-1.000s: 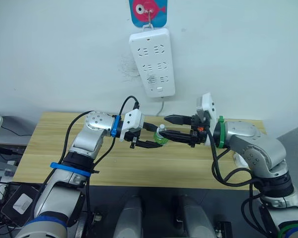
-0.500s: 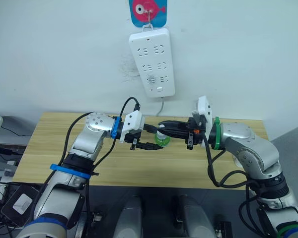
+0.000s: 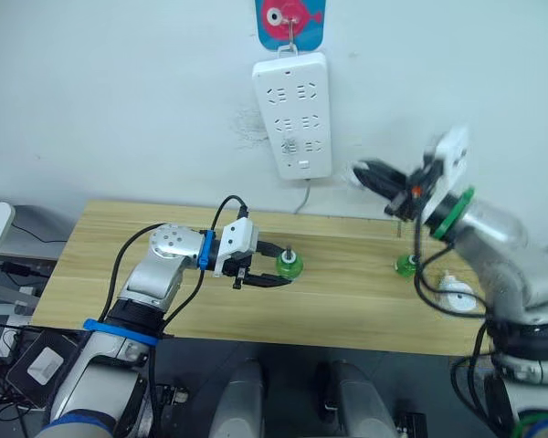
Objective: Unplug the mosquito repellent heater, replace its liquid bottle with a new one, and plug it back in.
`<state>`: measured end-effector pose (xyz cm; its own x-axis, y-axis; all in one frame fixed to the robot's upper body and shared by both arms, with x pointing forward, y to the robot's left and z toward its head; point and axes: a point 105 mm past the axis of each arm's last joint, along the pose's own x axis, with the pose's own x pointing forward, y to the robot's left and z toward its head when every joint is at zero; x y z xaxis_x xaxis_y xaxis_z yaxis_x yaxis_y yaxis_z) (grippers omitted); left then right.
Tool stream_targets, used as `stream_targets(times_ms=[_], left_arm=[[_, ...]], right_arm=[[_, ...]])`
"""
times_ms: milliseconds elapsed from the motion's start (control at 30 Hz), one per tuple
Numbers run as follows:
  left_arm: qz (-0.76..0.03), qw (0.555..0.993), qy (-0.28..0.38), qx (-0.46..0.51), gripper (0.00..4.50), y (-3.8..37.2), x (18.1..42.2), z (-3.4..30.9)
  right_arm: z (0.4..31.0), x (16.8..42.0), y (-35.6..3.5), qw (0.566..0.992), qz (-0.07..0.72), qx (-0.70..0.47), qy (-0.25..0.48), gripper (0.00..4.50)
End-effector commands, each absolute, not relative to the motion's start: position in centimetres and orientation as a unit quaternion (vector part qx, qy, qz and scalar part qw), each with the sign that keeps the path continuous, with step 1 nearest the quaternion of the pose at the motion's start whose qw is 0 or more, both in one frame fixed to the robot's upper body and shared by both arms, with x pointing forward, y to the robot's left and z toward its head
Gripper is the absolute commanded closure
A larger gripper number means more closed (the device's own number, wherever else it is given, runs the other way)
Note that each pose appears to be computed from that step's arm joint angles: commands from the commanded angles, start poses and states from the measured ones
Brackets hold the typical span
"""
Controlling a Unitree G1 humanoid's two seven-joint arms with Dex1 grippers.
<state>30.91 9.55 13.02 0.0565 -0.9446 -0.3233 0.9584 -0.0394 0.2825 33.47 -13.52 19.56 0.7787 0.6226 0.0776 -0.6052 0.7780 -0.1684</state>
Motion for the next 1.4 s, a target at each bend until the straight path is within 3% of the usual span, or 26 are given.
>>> stream_targets(times_ms=[33,167,367,1033,1267,1400], left_arm=[[-0.686,0.693,-0.007,0.222,2.34,9.4,30.4,14.2],[-0.686,0.694,0.001,0.220,2.34,9.7,30.0,14.3],[-0.671,0.708,0.004,0.222,2.34,10.6,29.7,15.2],[-0.646,0.726,0.010,0.235,2.34,12.1,29.3,17.0],[-0.647,0.726,0.008,0.234,2.34,11.9,29.6,16.9],[-0.648,0.727,-0.004,0.228,2.34,11.3,30.1,16.7]], right_arm=[[16.2,33.7,-14.9,0.957,0.255,-0.095,-0.097,4.25],[11.7,34.3,-15.9,0.971,0.201,-0.100,-0.087,4.25],[7.7,34.5,-15.8,0.977,0.186,-0.071,-0.071,4.25],[3.4,36.3,-15.5,0.983,0.168,-0.061,-0.036,4.25],[5.0,36.0,-15.2,0.975,0.197,-0.071,-0.067,1.82],[7.8,35.2,-14.6,0.962,0.240,-0.074,-0.104,1.82]])
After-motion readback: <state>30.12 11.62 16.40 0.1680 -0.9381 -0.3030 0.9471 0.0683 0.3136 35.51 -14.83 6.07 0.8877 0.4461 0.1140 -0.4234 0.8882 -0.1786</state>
